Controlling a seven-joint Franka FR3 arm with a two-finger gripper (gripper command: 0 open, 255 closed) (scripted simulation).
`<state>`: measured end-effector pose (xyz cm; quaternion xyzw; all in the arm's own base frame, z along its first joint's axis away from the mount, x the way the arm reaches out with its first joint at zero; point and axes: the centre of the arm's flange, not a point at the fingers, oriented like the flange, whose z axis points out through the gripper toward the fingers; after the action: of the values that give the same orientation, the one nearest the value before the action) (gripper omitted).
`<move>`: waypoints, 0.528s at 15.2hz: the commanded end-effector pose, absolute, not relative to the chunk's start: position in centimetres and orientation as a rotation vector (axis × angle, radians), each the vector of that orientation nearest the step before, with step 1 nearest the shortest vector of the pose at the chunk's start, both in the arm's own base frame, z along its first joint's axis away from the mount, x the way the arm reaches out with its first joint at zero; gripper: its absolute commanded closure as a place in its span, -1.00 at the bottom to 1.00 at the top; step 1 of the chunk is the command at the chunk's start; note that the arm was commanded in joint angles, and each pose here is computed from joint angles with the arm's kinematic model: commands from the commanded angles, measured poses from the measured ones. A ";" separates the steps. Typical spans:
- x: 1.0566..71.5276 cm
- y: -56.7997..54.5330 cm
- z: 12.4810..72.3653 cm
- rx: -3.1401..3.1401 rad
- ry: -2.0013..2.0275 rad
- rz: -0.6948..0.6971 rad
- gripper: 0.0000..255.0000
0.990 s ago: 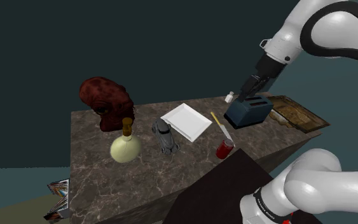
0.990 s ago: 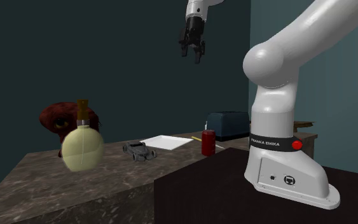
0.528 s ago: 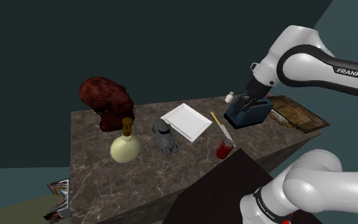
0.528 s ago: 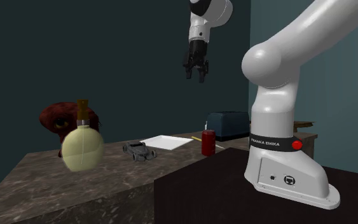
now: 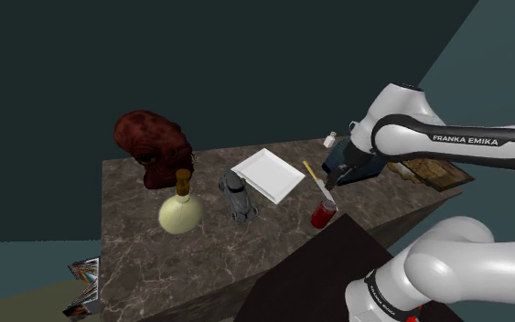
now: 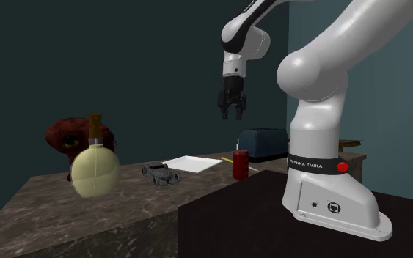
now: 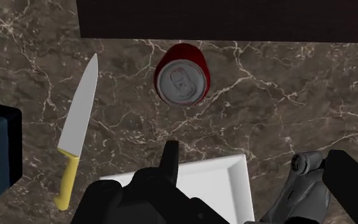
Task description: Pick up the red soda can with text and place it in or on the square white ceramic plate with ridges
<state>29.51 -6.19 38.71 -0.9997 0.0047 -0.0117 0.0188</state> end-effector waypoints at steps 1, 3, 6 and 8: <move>29.1 -7.0 36.3 -3.114 0.027 -0.032 -1.00; 29.0 -7.8 33.8 -3.123 0.041 -0.023 -1.00; 28.7 -9.0 30.2 -3.136 0.062 -0.010 -1.00; 28.4 -9.8 27.8 -3.145 0.076 -0.001 -1.00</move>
<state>28.49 -9.64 29.13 -0.9998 0.0223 -0.0002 0.0003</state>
